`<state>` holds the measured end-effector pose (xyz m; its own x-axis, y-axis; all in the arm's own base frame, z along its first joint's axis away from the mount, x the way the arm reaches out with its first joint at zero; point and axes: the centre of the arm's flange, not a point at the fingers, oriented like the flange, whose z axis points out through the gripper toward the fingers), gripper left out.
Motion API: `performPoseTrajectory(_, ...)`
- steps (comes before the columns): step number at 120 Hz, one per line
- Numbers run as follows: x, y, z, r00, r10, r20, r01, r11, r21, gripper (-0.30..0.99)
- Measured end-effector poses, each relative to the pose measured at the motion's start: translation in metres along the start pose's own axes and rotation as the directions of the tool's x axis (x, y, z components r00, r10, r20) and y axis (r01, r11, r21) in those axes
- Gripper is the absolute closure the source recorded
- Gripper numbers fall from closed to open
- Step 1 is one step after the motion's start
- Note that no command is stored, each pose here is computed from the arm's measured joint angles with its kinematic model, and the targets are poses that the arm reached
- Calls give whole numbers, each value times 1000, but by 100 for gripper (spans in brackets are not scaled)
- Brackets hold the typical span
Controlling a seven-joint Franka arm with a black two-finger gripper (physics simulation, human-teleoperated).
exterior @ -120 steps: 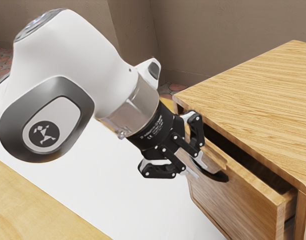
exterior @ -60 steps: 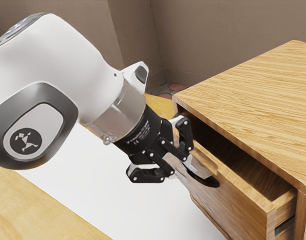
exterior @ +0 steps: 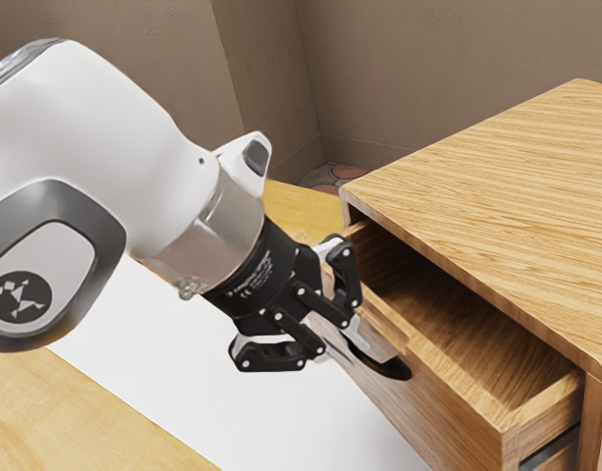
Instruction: Pull the drawer handle with one arm to open the drawer
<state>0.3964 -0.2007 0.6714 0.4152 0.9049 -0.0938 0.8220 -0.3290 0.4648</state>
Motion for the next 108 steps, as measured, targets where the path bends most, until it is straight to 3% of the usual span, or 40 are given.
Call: performPoseTrajectory(108,-7,-47,-22,1000,1,-17,-1,1000,-28,68)
